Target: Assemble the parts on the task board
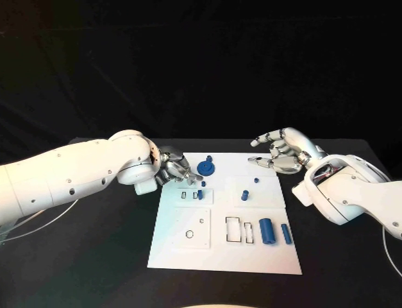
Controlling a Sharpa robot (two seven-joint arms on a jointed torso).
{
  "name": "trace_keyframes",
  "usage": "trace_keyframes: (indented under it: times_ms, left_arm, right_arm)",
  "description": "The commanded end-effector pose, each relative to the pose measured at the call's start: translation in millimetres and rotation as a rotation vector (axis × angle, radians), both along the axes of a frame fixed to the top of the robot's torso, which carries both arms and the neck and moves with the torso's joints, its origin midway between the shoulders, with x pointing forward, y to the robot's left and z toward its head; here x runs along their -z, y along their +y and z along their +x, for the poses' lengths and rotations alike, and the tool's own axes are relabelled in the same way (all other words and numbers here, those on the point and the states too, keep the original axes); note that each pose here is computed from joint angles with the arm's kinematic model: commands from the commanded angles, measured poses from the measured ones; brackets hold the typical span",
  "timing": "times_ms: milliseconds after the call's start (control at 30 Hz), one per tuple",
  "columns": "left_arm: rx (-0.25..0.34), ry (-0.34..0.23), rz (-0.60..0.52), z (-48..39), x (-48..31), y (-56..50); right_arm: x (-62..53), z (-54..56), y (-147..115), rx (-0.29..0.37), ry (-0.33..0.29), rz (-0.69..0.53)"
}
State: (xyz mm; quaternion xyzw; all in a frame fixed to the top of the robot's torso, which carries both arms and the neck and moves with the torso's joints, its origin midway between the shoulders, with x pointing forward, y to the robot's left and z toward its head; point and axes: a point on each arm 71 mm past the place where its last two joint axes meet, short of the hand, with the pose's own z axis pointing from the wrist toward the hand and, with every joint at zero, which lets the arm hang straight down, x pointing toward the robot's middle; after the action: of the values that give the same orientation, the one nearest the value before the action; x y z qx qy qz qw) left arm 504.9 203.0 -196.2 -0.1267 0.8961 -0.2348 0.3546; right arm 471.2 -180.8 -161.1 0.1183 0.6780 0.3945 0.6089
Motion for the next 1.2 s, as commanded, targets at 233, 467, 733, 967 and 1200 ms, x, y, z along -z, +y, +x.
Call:
trace_keyframes:
  times_ms: [233, 467, 733, 967, 1200]
  left_arm:
    - [0.077, 0.013, 0.167, 5.3, 4.0, -12.8]
    - [0.104, 0.027, 0.184, 6.6, 8.6, -23.4]
    - [0.108, 0.041, 0.202, 10.3, 13.7, -25.8]
    - [0.122, 0.051, 0.206, 10.1, 15.8, -30.6]
    - [0.136, 0.067, 0.207, 9.6, 18.0, -34.2]
  right_arm:
    - [1.1, 1.1, -0.2, -0.011, 0.028, -0.005]
    - [1.7, 2.5, -1.1, -0.006, 0.033, -0.011]
    - [1.8, 2.9, -1.9, -0.004, 0.036, -0.014]
    - [1.5, 3.0, -2.3, -0.003, 0.033, -0.013]
    - [1.7, 3.2, -1.6, -0.005, 0.035, -0.014]
